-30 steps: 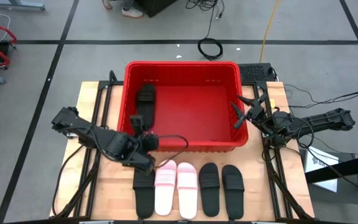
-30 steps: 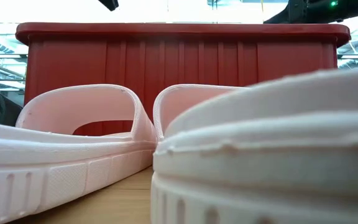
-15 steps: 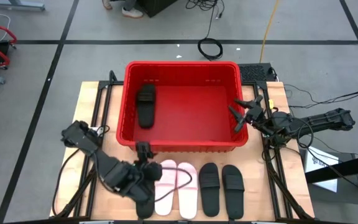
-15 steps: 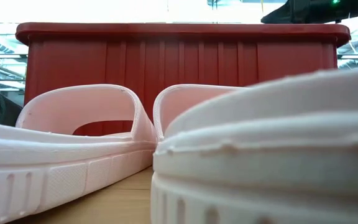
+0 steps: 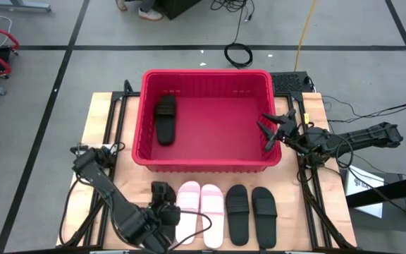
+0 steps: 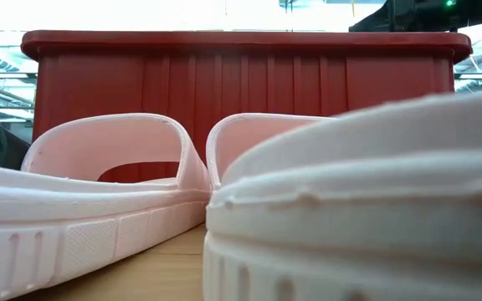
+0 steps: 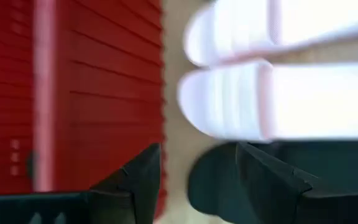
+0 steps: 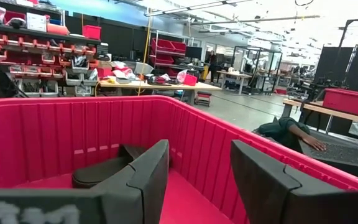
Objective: Pick and place slides into bin
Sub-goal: Put the black slipper into the black slipper
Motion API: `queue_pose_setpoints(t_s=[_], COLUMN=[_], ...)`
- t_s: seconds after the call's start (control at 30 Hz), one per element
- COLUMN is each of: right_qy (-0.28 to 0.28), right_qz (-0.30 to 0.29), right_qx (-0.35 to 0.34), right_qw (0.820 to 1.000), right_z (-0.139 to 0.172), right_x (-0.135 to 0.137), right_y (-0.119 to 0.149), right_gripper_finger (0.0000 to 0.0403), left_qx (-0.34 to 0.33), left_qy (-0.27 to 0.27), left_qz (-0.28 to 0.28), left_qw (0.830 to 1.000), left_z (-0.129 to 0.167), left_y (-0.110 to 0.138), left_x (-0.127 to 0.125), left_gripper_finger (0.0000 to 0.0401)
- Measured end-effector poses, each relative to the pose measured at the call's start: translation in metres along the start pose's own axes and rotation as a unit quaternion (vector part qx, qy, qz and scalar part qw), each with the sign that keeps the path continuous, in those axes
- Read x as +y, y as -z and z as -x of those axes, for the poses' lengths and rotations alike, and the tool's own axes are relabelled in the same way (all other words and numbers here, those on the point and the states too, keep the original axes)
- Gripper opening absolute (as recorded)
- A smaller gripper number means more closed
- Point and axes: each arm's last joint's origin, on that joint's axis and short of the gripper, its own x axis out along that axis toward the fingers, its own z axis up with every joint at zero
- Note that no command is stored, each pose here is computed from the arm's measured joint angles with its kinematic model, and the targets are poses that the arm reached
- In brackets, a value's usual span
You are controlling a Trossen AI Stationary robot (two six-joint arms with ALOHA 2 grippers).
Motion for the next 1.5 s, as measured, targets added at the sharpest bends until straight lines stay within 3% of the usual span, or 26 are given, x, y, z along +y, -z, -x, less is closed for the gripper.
queue_pose_setpoints(t_s=[0.17,0.47,0.93,1.5], right_qy=[0.0,-0.001,-0.004,-0.005], right_qz=[-0.008,-0.008,-0.005,-0.006], right_qx=[0.001,0.004,0.023,0.026], right_qw=[1.0,1.0,1.0,1.0], right_z=[0.0,-0.001,-0.006,-0.007], right_x=[0.0,0.001,0.007,0.008], right_y=[0.0,0.001,0.008,0.009], right_gripper_finger=[0.0164,0.0164,0.0164,0.0164], left_qx=[0.044,0.046,0.101,0.165], left_qy=[0.022,0.023,0.002,-0.047], left_qz=[0.01,0.051,0.029,-0.003], left_qw=[0.999,0.997,0.994,0.985], left_z=[-0.012,-0.008,-0.043,-0.078], left_y=[0.003,0.017,0.027,0.052], left_x=[-0.02,-0.043,-0.086,-0.094], left_gripper_finger=[0.0204,0.0204,0.0204,0.0204])
